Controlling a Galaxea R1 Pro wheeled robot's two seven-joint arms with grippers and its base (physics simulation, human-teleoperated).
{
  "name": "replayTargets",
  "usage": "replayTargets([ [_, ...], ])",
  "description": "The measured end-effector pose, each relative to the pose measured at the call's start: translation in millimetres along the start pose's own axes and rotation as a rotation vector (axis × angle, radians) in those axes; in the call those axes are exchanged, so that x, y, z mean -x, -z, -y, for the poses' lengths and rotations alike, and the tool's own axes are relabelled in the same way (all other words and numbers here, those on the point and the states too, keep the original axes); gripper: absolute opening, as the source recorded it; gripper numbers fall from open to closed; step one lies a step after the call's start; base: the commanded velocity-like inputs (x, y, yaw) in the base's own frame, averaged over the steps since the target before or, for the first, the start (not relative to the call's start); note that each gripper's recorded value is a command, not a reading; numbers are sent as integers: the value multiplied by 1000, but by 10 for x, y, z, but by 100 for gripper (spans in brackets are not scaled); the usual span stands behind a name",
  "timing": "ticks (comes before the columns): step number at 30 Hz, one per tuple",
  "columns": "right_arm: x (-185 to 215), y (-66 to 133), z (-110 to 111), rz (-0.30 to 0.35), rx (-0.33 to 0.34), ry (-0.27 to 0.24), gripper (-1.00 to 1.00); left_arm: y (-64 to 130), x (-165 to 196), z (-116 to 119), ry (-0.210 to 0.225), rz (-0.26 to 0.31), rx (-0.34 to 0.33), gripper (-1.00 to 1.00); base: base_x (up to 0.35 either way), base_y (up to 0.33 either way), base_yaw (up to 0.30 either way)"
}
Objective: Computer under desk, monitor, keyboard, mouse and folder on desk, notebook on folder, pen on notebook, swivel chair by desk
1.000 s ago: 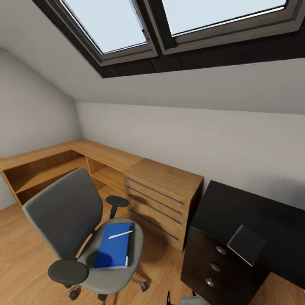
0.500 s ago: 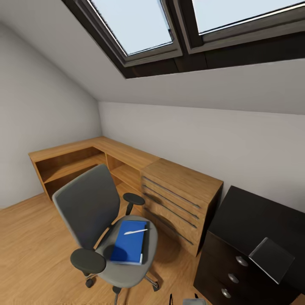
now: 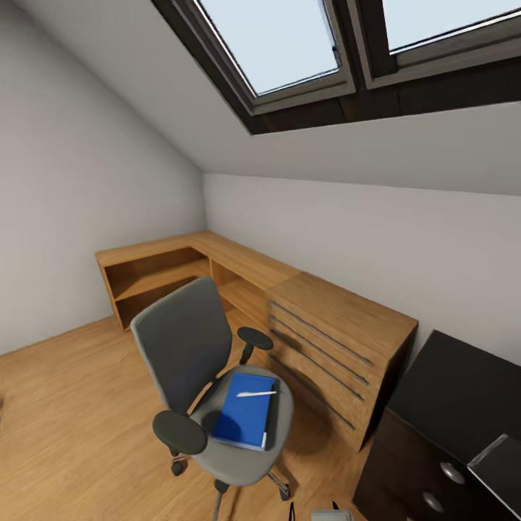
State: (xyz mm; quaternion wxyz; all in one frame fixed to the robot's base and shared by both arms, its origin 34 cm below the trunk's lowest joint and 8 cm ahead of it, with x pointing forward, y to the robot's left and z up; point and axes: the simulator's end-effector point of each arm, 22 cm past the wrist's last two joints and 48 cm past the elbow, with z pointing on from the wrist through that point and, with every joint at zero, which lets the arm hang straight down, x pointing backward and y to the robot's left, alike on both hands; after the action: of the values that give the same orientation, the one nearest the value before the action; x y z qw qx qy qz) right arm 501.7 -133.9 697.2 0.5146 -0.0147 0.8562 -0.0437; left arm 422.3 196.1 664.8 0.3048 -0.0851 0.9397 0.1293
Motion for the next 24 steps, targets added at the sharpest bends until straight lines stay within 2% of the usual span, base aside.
replayTargets([
  [10,-4,1,1,-1,0,1,100,-21,-60,-47,-14,-9,12,100,0,-250,276],
  [24,-29,1,7,-7,-1,0,100,-38,-137,-81,-22,-24,24,100,0,-20,270],
])
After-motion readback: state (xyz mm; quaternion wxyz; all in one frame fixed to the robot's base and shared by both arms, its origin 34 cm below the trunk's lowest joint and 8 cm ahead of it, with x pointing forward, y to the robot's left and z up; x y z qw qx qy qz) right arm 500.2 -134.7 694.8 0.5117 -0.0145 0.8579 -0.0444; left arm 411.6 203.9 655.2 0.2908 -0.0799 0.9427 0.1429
